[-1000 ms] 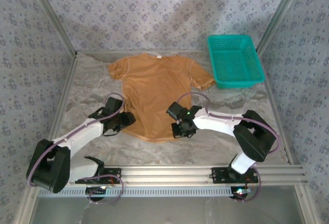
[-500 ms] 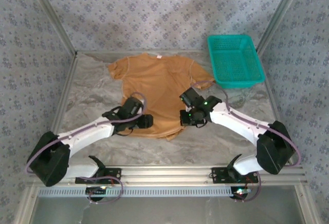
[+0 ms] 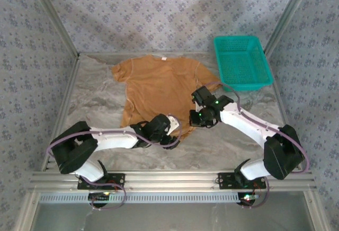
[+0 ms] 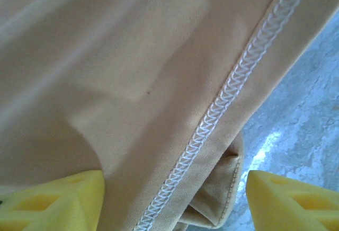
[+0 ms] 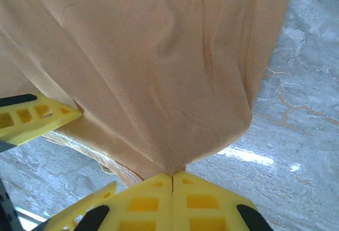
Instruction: Fold the inside-out t-shirt
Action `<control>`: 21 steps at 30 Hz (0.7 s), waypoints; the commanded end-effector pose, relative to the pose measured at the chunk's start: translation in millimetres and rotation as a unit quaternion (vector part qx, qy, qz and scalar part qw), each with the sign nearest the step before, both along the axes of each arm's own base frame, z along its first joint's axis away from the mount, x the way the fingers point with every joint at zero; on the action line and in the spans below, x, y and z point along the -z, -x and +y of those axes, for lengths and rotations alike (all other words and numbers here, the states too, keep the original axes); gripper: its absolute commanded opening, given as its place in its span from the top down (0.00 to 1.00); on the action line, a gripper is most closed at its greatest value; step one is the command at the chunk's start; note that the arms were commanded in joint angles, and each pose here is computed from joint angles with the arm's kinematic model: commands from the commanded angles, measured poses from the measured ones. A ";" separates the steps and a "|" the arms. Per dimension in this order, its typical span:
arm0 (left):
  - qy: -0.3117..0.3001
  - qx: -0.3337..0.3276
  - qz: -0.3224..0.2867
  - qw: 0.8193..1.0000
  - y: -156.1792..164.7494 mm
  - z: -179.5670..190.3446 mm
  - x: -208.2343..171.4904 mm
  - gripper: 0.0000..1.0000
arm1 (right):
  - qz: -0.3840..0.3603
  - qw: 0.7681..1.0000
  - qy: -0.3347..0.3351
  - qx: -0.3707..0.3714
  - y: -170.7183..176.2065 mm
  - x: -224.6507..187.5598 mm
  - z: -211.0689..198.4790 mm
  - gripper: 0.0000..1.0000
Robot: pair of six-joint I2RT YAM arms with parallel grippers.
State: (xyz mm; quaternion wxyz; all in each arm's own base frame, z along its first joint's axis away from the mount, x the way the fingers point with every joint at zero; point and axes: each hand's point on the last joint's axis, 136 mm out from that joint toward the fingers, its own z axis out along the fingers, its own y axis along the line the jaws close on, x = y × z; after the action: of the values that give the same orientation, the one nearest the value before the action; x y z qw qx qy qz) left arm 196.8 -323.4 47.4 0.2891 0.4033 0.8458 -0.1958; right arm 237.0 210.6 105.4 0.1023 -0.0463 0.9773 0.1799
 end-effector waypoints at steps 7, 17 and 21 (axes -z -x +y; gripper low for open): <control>-0.089 -0.069 -0.121 0.986 -58.7 12.2 -12.5 0.39 | -0.012 1.000 -0.024 -0.004 0.9 -24.8 -7.3 1.00; -0.075 -0.173 -0.092 0.978 -78.5 76.2 -26.6 0.72 | -0.026 0.999 -0.038 0.027 -2.7 -36.5 -37.7 1.00; -0.081 -0.242 -0.050 0.966 -85.7 112.0 -19.2 0.94 | -0.042 0.997 -0.048 0.043 -6.9 -47.6 -48.7 1.00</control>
State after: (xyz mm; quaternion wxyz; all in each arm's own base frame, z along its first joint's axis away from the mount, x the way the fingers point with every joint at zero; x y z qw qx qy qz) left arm 283.3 -247.9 78.1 0.3687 0.2742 0.8864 -0.0565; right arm 251.8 172.2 147.5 0.1552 -0.0061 0.9636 0.2177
